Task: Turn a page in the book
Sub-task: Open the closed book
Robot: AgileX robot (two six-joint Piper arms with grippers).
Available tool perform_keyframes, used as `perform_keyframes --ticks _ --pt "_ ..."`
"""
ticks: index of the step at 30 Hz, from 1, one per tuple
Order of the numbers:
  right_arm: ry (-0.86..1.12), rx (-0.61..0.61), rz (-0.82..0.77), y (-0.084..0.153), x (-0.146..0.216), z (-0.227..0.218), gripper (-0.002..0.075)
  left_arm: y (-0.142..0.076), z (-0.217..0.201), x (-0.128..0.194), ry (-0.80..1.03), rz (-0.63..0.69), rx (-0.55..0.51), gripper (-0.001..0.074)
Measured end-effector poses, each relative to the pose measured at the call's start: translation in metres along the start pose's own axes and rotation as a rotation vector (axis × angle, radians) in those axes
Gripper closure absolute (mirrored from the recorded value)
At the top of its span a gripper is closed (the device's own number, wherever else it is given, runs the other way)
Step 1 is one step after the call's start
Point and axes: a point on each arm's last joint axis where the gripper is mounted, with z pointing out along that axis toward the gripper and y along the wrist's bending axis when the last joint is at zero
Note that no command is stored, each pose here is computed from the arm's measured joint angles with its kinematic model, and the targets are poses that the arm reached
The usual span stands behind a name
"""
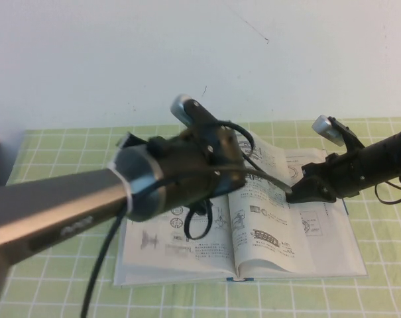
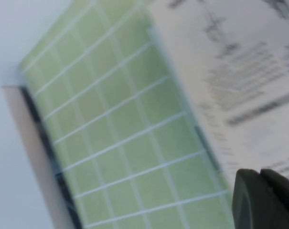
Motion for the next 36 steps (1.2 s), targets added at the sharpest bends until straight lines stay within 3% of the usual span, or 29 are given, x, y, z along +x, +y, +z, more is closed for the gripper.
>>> perform_keyframes --ticks 8,13,19,23,29,36 --pt "0.020 0.013 -0.021 0.001 0.001 -0.002 0.0728 0.085 -0.028 0.008 -0.012 -0.210 -0.061 0.0738" --pt "0.079 0.113 -0.072 0.004 0.004 -0.015 0.0728 0.109 -0.047 0.009 -0.105 -0.288 -0.018 0.0738" --pt "0.116 0.273 -0.148 0.009 0.001 -0.042 0.0728 0.101 -0.052 0.003 -0.171 -0.303 0.115 0.0738" --pt "0.052 0.335 -0.220 0.029 -0.009 -0.069 0.0728 0.093 -0.051 -0.004 -0.235 -0.309 0.192 0.0738" --pt "-0.067 0.358 -0.349 0.077 -0.017 -0.109 0.0728 0.077 -0.043 -0.017 -0.303 -0.302 0.284 0.0738" --pt "-0.038 0.339 -0.439 0.101 -0.013 -0.097 0.0728 0.041 -0.006 -0.024 -0.268 -0.247 0.351 0.0738"
